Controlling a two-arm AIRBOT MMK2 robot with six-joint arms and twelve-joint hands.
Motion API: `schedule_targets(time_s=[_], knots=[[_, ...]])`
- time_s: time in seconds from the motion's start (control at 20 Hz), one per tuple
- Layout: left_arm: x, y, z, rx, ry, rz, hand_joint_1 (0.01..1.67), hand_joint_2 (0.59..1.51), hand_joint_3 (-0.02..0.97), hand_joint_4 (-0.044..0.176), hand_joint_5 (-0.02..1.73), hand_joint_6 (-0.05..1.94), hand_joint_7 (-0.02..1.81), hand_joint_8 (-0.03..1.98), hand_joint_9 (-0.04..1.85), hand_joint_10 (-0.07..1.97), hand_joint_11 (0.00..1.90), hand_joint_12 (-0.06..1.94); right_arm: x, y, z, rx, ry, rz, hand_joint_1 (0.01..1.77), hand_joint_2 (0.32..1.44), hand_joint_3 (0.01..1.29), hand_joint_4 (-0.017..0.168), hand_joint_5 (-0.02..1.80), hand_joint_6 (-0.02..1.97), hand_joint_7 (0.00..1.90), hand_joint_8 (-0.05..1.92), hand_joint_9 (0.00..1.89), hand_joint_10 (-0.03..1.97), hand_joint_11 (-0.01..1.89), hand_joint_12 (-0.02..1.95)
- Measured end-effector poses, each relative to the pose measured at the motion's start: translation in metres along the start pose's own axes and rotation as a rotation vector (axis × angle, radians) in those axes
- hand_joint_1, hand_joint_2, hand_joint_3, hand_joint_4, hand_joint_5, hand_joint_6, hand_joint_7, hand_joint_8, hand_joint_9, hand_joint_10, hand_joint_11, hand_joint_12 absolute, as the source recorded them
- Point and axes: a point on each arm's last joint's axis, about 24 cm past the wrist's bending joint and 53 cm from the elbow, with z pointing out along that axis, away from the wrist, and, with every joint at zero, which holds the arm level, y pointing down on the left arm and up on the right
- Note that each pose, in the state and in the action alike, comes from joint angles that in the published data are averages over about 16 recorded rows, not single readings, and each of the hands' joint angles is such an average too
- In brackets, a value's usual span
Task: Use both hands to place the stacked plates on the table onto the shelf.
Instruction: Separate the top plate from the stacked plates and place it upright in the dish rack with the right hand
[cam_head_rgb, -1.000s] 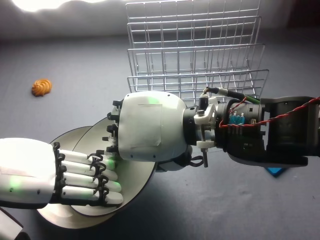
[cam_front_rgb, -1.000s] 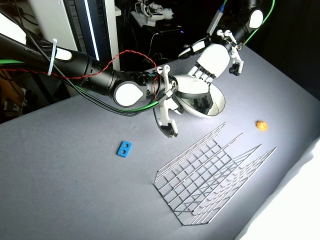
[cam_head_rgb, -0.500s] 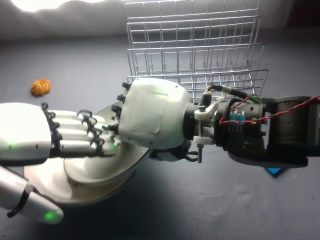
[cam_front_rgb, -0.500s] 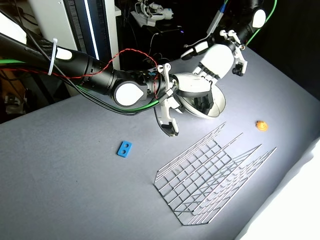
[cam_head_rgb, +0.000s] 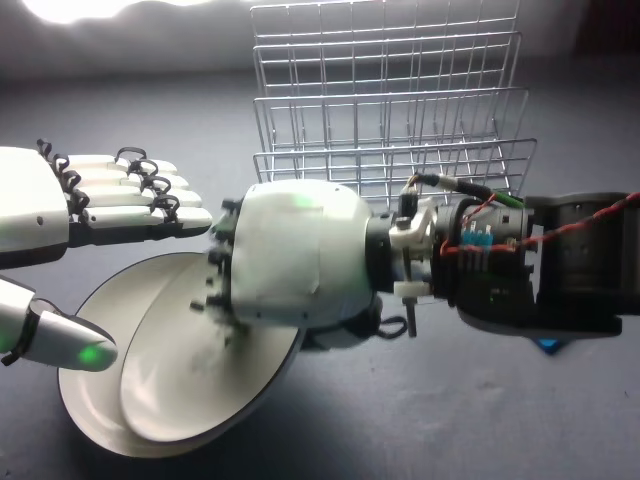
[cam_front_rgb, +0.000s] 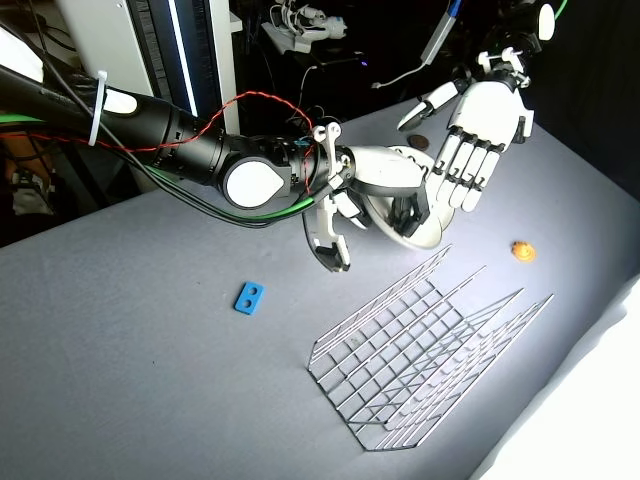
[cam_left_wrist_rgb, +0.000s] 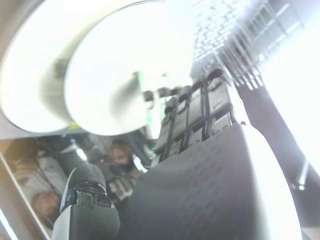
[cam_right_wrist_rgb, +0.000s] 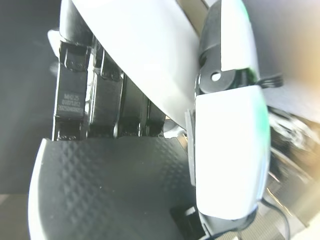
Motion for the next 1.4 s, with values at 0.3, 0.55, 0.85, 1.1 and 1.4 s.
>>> schedule_targets(time_s=[0.3, 0.55, 0.85, 1.1, 1.4], knots=[[-0.025, 0.005, -0.013, -0.023, -0.067, -0.010, 0.01, 1.099, 0.021, -0.002, 0.02, 0.00, 0.02, 0.00, 0.02, -0.02, 0.02, -0.02, -0.002, 0.005, 0.001, -0.010, -0.001, 0.001, 1.16, 0.91, 0.01, -0.012, 0.94, 0.48, 1.11, 0.84, 1.38, -0.01, 0.96, 0.98], [-0.044, 0.004, -0.027, -0.032, -0.114, -0.010, 0.02, 1.100, 0.022, -0.002, 0.02, 0.00, 0.02, 0.00, 0.02, -0.02, 0.02, -0.02, -0.006, 0.009, -0.002, -0.012, 0.001, 0.001, 1.16, 0.91, 0.01, -0.010, 0.94, 0.53, 1.12, 0.83, 1.38, -0.01, 0.96, 0.99], [-0.065, -0.010, -0.046, 0.002, -0.167, 0.000, 0.01, 1.099, 0.022, -0.002, 0.02, 0.00, 0.02, 0.00, 0.02, -0.02, 0.02, -0.02, -0.020, 0.016, -0.009, -0.017, -0.008, 0.000, 1.17, 0.91, 0.01, -0.008, 0.95, 0.63, 1.13, 0.82, 1.38, -0.01, 0.95, 0.99], [-0.077, -0.033, -0.063, 0.079, -0.191, 0.011, 0.01, 1.098, 0.022, -0.002, 0.02, 0.00, 0.02, 0.00, 0.02, -0.02, 0.02, -0.02, -0.037, 0.027, -0.019, -0.026, -0.023, 0.002, 1.18, 0.93, 0.01, -0.005, 0.98, 0.73, 1.15, 0.79, 1.38, -0.01, 0.96, 0.99], [-0.080, -0.061, -0.080, 0.194, -0.181, 0.031, 0.01, 1.092, 0.022, -0.002, 0.02, 0.00, 0.02, 0.00, 0.02, -0.02, 0.02, -0.02, -0.063, 0.040, -0.035, -0.030, -0.052, 0.016, 1.20, 0.94, 0.01, -0.003, 1.02, 0.81, 1.16, 0.77, 1.38, -0.01, 0.97, 0.98]])
